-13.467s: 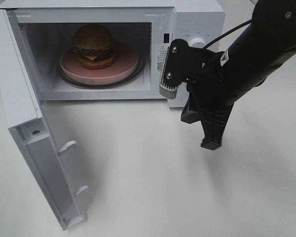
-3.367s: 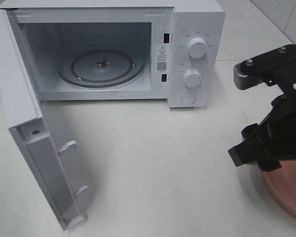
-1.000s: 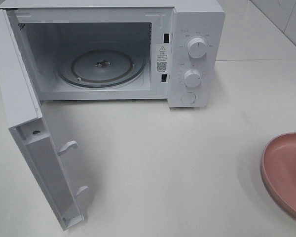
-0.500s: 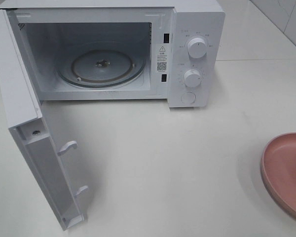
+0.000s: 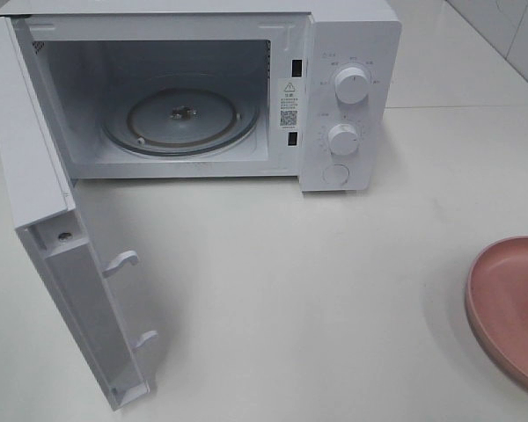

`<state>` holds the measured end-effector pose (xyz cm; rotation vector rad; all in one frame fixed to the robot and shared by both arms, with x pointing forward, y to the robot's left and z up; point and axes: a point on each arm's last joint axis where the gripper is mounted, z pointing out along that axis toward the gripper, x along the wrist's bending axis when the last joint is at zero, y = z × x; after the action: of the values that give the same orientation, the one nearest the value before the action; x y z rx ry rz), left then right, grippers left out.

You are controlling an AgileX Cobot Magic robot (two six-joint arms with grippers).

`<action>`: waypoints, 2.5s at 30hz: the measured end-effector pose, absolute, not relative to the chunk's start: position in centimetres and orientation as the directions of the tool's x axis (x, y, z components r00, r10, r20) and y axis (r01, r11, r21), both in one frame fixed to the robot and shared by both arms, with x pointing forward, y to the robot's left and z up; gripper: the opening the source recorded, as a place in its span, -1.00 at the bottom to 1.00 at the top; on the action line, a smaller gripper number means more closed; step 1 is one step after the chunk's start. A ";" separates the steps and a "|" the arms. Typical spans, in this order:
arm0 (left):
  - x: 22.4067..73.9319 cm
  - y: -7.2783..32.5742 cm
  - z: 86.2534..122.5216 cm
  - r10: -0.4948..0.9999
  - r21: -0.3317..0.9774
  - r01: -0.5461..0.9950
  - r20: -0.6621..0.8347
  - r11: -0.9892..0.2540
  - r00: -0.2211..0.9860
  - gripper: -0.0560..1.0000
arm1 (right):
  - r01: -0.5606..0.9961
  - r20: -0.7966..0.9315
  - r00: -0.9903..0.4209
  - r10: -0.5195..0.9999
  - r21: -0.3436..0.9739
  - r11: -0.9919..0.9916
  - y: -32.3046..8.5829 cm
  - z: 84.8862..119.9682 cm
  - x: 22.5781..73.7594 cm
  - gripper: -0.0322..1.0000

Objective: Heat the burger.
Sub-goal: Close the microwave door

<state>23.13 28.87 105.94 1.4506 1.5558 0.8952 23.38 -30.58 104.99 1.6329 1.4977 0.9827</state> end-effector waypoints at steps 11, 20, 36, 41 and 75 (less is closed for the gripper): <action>26.5 29.4 108.4 0.993 0.937 0.331 -0.111 0.114 -0.028 0.17 | 0.463 0.072 0.042 0.996 0.882 -0.084 -30.6 105.0 23.4 0.55; 30.1 30.0 107.9 0.992 0.932 0.339 -0.114 0.127 -0.058 -0.89 | 0.463 0.072 0.042 0.996 0.882 -0.084 -30.6 105.0 23.4 0.55; 35.7 31.7 101.7 0.983 0.984 0.126 -0.110 0.129 -0.149 -0.89 | 0.463 0.072 0.042 0.996 0.882 -0.084 -30.6 105.0 23.4 0.55; 37.9 32.1 100.4 0.979 0.981 0.135 -0.118 0.141 -0.167 -0.89 | 0.463 0.072 0.042 0.996 0.882 -0.084 -30.6 105.0 23.4 0.55; 44.0 24.8 93.3 0.903 0.974 0.219 -0.138 0.050 0.408 -0.89 | 0.463 0.072 0.042 0.996 0.882 -0.084 -30.6 105.0 23.4 0.55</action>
<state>44.04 24.81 93.30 1.4570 1.0645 0.7101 23.38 -30.58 104.99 1.6329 1.4977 0.9827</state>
